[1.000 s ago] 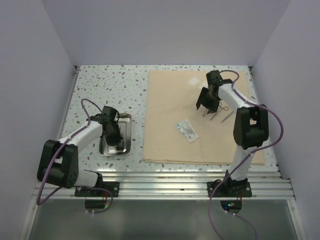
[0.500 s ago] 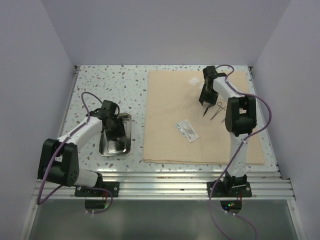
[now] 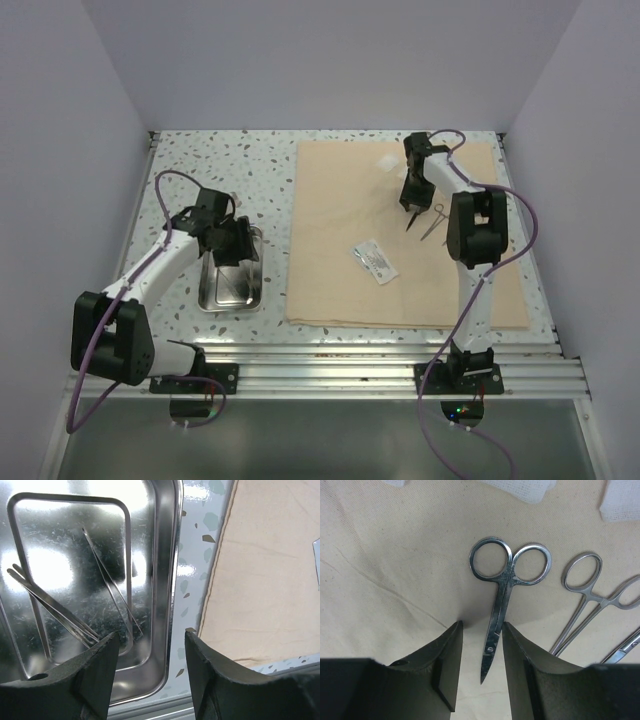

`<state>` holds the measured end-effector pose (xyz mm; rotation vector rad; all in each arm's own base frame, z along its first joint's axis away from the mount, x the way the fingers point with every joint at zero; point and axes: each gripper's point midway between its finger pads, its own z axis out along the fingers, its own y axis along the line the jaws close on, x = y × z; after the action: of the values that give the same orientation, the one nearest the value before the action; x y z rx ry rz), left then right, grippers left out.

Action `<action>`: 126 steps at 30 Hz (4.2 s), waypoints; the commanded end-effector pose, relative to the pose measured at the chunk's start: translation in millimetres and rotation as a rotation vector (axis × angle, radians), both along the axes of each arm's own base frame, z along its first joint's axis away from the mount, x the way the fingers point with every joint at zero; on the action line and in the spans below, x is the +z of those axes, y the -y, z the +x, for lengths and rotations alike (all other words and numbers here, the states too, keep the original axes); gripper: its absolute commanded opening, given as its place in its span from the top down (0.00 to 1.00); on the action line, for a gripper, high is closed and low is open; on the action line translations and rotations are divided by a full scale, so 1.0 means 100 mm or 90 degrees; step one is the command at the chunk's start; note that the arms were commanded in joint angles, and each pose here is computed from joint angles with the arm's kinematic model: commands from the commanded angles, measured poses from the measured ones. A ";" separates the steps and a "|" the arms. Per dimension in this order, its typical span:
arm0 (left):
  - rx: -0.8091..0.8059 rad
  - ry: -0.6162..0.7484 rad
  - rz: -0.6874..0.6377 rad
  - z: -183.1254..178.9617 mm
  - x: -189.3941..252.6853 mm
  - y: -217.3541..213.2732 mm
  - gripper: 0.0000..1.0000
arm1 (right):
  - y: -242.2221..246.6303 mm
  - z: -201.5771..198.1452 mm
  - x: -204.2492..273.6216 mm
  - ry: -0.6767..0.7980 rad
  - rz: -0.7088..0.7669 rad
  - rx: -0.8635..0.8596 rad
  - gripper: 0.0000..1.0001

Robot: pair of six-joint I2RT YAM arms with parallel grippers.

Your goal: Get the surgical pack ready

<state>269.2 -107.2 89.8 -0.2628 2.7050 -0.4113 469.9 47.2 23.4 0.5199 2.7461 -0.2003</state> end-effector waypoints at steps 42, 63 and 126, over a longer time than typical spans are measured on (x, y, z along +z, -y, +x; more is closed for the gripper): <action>-0.141 0.167 -0.278 0.20 1.10 0.74 0.28 | -0.27 -0.26 0.53 0.037 0.170 0.027 1.00; -0.244 0.143 -0.464 0.36 1.10 2.30 0.24 | -1.54 -1.20 1.29 0.123 0.380 0.117 1.00; 0.042 -0.051 0.106 -0.13 -0.52 -0.28 0.90 | 0.68 -0.35 0.18 -0.011 0.061 -0.113 0.52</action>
<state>249.0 -79.6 36.9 -0.3664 2.7962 -0.1414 423.8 -14.2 34.1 0.7984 2.7709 -0.0846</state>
